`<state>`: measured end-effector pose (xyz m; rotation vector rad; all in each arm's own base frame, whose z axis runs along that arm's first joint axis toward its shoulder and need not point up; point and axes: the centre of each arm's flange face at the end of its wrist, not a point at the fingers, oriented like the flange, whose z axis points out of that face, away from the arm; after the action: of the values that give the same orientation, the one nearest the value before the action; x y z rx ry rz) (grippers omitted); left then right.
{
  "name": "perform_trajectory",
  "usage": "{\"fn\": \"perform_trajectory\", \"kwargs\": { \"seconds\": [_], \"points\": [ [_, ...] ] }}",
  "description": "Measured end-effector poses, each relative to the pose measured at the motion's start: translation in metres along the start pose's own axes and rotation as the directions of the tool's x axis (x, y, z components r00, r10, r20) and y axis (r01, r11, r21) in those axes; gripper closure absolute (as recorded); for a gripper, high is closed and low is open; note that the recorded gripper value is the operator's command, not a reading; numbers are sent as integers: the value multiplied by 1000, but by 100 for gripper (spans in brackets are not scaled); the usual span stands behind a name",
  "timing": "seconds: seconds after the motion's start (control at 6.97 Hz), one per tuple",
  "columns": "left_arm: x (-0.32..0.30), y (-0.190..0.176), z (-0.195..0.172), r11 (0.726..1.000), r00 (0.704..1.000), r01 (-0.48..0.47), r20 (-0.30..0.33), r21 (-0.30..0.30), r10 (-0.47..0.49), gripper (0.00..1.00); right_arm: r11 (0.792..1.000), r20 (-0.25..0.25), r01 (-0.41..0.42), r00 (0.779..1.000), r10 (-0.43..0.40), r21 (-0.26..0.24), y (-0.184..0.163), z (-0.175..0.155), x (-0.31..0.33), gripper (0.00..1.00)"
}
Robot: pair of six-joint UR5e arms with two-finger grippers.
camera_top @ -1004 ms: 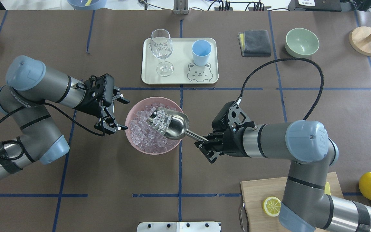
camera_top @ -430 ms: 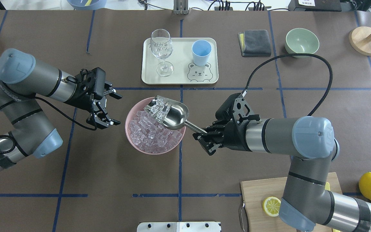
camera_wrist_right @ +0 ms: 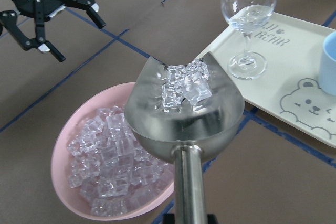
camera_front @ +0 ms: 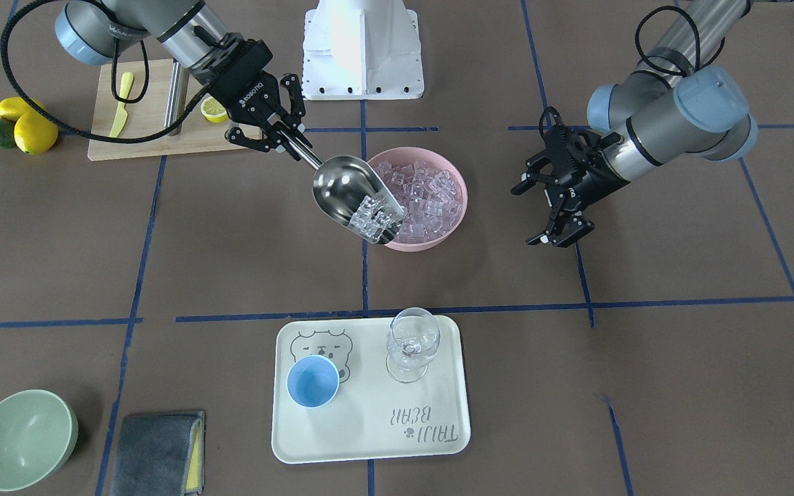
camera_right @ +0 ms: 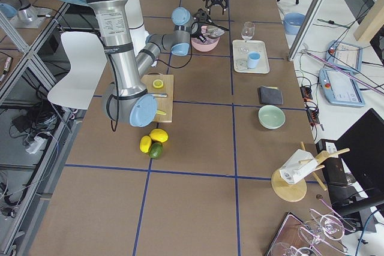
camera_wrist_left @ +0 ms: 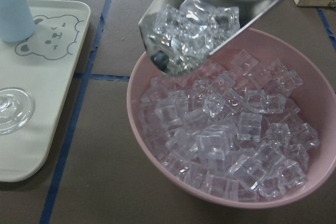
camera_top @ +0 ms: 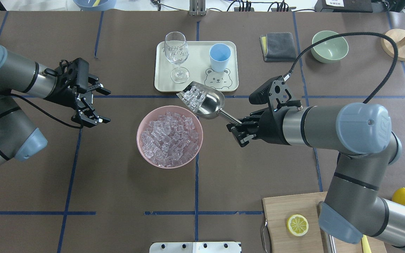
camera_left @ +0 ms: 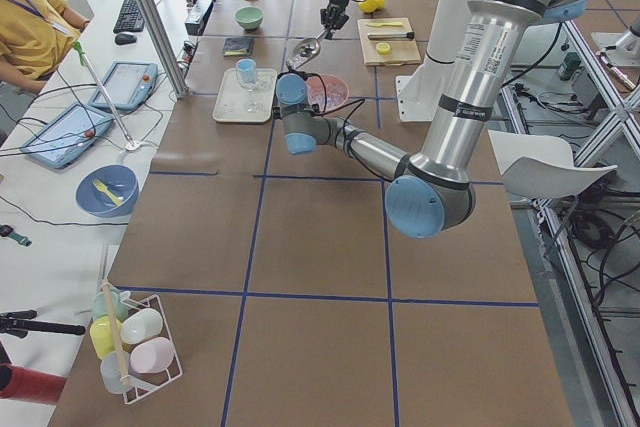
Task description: Put ice in cup with scoop
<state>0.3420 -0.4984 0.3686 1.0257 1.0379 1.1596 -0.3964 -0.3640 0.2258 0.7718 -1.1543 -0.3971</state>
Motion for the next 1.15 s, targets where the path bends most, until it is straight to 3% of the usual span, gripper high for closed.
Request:
{"fn": "perform_trajectory", "kwargs": {
  "seconds": [0.29, 0.57, 1.15],
  "points": [
    [-8, 18, -17, 1000, 999, 23, 28, -13, -22, 0, 998, -67, -69, 995, 69, 1, -3, -9, 26, 100],
    [-7, 22, -22, 1000, 999, 26, 34, -14, -25, 0, 992, -169, -123, 978, 121, -1, -30, -8, 47, 100],
    [-5, 20, -23, 1000, 999, 23, 31, -12, -23, 0, 979, -298, -188, 942, 157, -77, -73, 24, 57, 100]
  ]
}}
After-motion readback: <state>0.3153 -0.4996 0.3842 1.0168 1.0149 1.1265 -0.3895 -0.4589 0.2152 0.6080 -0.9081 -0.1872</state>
